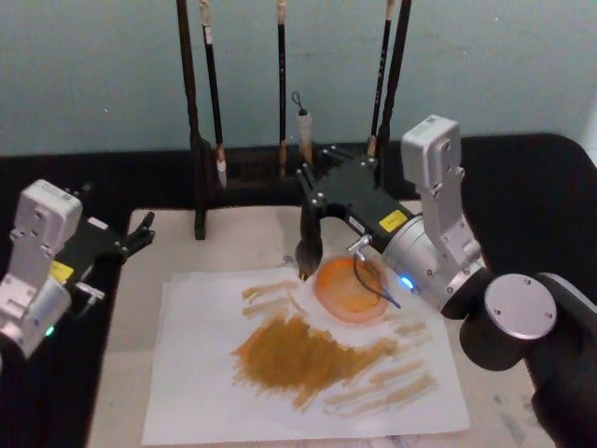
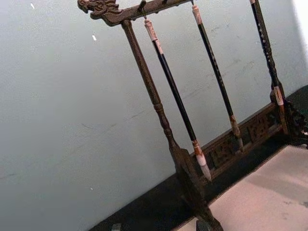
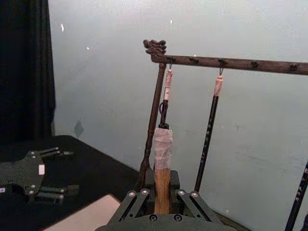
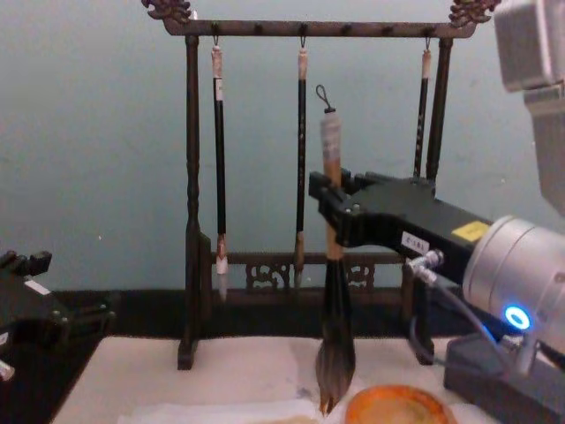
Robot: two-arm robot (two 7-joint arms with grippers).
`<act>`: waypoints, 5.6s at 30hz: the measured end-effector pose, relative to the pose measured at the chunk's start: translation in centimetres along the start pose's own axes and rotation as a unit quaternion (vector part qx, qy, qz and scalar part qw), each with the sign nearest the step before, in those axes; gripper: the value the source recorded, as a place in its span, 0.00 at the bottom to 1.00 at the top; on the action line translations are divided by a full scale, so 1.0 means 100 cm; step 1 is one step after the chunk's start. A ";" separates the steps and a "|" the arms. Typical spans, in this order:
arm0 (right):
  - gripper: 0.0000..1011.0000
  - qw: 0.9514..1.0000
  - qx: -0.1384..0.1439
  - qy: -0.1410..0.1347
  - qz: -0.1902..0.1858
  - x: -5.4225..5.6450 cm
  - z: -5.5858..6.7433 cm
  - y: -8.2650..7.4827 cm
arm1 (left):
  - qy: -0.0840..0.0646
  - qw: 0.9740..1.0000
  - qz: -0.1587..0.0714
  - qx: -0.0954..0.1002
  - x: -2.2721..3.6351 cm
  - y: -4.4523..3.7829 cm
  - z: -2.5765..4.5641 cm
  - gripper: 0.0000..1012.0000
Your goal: Pick up the brush from the inkstone, write on the paper, then place the brush back to its original position.
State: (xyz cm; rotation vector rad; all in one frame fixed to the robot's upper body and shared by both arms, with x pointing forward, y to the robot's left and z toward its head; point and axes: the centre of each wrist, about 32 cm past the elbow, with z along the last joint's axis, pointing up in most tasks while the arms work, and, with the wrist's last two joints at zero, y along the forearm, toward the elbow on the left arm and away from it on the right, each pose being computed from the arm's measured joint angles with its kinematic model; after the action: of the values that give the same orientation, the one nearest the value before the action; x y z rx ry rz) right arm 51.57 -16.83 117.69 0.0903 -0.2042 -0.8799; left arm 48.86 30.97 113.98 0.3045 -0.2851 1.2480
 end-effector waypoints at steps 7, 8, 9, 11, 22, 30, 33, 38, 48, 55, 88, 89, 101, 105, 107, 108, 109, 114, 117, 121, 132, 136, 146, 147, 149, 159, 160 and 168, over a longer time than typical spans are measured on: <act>0.17 1.000 -0.006 -0.006 0.005 -0.004 -0.004 0.001 | 0.000 1.000 0.000 0.000 0.0000 0.0000 0.0000 1.00; 0.17 1.000 -0.006 -0.006 0.006 -0.005 -0.005 0.002 | 0.000 1.000 0.000 0.000 0.0000 0.0000 0.0000 1.00; 0.17 1.000 -0.007 -0.006 0.006 -0.005 -0.005 0.002 | 0.000 1.000 0.000 0.000 0.0000 0.0000 0.0000 1.00; 0.17 1.000 -0.008 -0.008 0.008 -0.006 -0.006 0.002 | 0.000 1.000 0.000 0.000 0.0000 0.0000 0.0000 1.00; 0.17 1.000 -0.014 -0.020 0.015 -0.010 -0.008 0.001 | 0.000 1.000 0.000 0.000 0.0000 0.0000 0.0000 1.00; 0.17 0.999 -0.016 -0.029 0.022 -0.013 -0.005 -0.006 | 0.000 1.000 0.000 0.000 0.0000 0.0000 0.0000 1.00; 0.17 0.999 -0.017 -0.032 0.026 -0.014 -0.003 -0.011 | 0.000 1.000 0.000 0.000 0.0000 0.0000 0.0000 1.00; 0.17 0.999 -0.021 -0.037 0.032 -0.017 0.000 -0.016 | 0.000 1.000 0.000 0.000 0.0000 0.0000 0.0000 1.00; 0.17 0.998 -0.028 -0.046 0.038 -0.019 0.005 -0.027 | 0.000 1.000 0.000 0.000 0.0000 0.0000 0.0000 1.00; 0.17 0.997 -0.031 -0.053 0.042 -0.020 0.009 -0.035 | 0.000 1.000 0.000 0.000 0.0000 0.0000 0.0000 1.00; 0.17 1.000 0.004 -0.030 0.000 -0.013 0.018 -0.045 | 0.000 1.000 0.000 0.000 0.0000 0.0000 0.0000 1.00; 0.17 1.000 0.005 -0.025 -0.003 -0.011 0.018 -0.045 | 0.000 1.000 0.000 0.000 0.0000 0.0000 0.0000 1.00; 0.17 0.993 0.009 0.097 -0.065 0.014 0.015 -0.044 | 0.000 1.000 0.000 0.000 0.0000 0.0000 0.0000 1.00; 0.17 0.986 0.008 0.141 -0.084 0.023 0.012 -0.046 | 0.000 1.000 0.000 0.000 0.0000 0.0000 0.0000 1.00; 0.17 0.982 0.006 0.164 -0.094 0.028 0.010 -0.047 | 0.000 1.000 0.000 0.000 0.0000 0.0000 0.0000 1.00; 0.17 0.982 0.006 0.164 -0.094 0.028 0.010 -0.047 | 0.000 1.000 0.000 0.000 0.0000 0.0000 0.0000 1.00; 0.17 0.978 0.004 0.182 -0.102 0.031 0.009 -0.049 | 0.000 1.000 0.000 0.000 0.0000 0.0000 0.0000 1.00; 0.17 0.965 -0.002 0.233 -0.118 0.041 0.004 -0.055 | 0.000 1.000 0.000 0.000 0.0000 0.0000 0.0000 1.00; 0.18 0.953 -0.008 0.272 -0.130 0.048 -0.002 -0.059 | 0.000 1.000 0.000 0.000 0.0000 0.0000 0.0000 1.00; 0.17 0.940 -0.012 0.309 -0.142 0.053 -0.008 -0.063 | 0.000 1.000 0.000 0.000 0.0000 0.0000 0.0000 1.00; 0.17 0.905 -0.011 0.388 -0.175 0.065 -0.024 -0.067 | 0.000 1.000 0.000 0.000 0.0000 0.0000 0.0000 1.00; 0.17 0.895 -0.010 0.407 -0.182 0.069 -0.028 -0.067 | 0.000 1.000 0.000 0.000 0.0000 0.0000 0.0000 1.00; 0.17 0.883 -0.015 0.428 -0.192 0.073 -0.036 -0.066 | 0.000 1.000 0.000 0.000 0.0000 0.0000 0.0000 1.00; 0.17 0.882 -0.015 0.430 -0.192 0.073 -0.036 -0.066 | 0.000 1.000 0.000 0.000 0.0000 0.0000 0.0000 1.00; 0.17 0.881 -0.016 0.432 -0.193 0.073 -0.037 -0.066 | 0.000 1.000 0.000 0.000 0.0000 0.0000 0.0000 1.00; 0.17 0.874 -0.019 0.444 -0.195 0.071 -0.041 -0.068 | 0.000 1.000 0.000 0.000 0.0000 0.0000 0.0000 1.00; 0.17 0.874 -0.020 0.445 -0.196 0.070 -0.041 -0.068 | 0.000 1.000 0.000 0.000 0.0000 0.0000 0.0000 1.00; 0.17 0.870 -0.023 0.447 -0.204 0.068 -0.044 -0.071 | 0.000 1.000 0.000 0.000 0.0000 0.0000 0.0000 1.00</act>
State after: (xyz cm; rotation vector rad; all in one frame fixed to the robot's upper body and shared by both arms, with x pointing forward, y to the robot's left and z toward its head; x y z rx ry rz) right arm 51.38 -26.56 113.21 0.4986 0.7350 -1.1764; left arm 48.86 30.97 113.98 0.3045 -0.2850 1.2479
